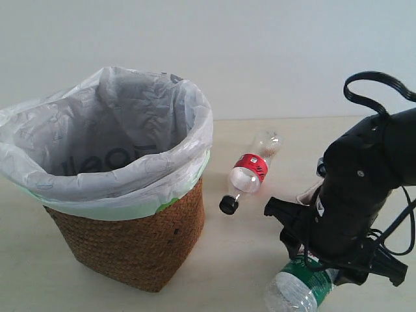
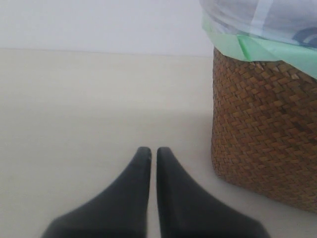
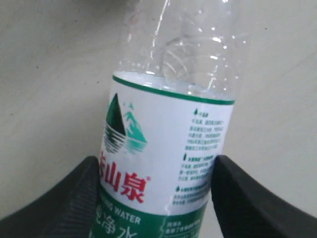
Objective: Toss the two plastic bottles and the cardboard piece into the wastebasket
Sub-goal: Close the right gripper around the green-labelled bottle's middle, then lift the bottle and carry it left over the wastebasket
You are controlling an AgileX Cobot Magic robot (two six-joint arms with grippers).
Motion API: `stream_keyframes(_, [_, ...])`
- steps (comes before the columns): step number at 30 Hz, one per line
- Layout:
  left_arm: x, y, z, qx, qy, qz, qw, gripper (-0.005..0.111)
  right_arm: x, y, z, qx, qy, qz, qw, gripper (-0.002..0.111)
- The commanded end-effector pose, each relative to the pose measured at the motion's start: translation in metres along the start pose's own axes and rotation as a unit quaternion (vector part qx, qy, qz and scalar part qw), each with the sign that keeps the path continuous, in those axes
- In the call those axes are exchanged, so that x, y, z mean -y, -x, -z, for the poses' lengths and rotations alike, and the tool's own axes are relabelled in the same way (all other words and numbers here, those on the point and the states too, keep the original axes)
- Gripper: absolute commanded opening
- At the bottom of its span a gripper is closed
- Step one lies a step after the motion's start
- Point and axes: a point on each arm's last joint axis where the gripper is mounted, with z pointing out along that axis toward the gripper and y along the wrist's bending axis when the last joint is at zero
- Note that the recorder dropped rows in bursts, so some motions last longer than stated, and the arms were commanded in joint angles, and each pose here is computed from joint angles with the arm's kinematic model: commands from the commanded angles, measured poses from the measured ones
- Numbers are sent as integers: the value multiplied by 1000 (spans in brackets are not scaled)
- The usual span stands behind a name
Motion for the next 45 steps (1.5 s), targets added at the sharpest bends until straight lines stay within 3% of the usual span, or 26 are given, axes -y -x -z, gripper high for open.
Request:
stream_keyframes(1, [0,-1,0,-1,2,-3,1000,4,4,-5,-22,-16,-34,25,999,54])
stream_keyframes(25, [0,-1,0,-1,2,-3,1000,4,7,-10,-51,-42,-79,77,993,53])
stream_keyframes(27, [0,-1,0,-1,2,-3,1000,4,8,-10,-51,-44,-82,81,992,43])
stream_keyframes(32, [0,-1,0,-1,2,-3,1000,4,10,-10,-49,-48,-93,96,990,1])
stream_keyframes(39, [0,-1,0,-1,2,-3,1000,4,12,-9,-44,-48,-99,138,984,0])
stream_keyframes(45, [0,-1,0,-1,2,-3,1000,4,9,0,-13,4,-52,154,987,0])
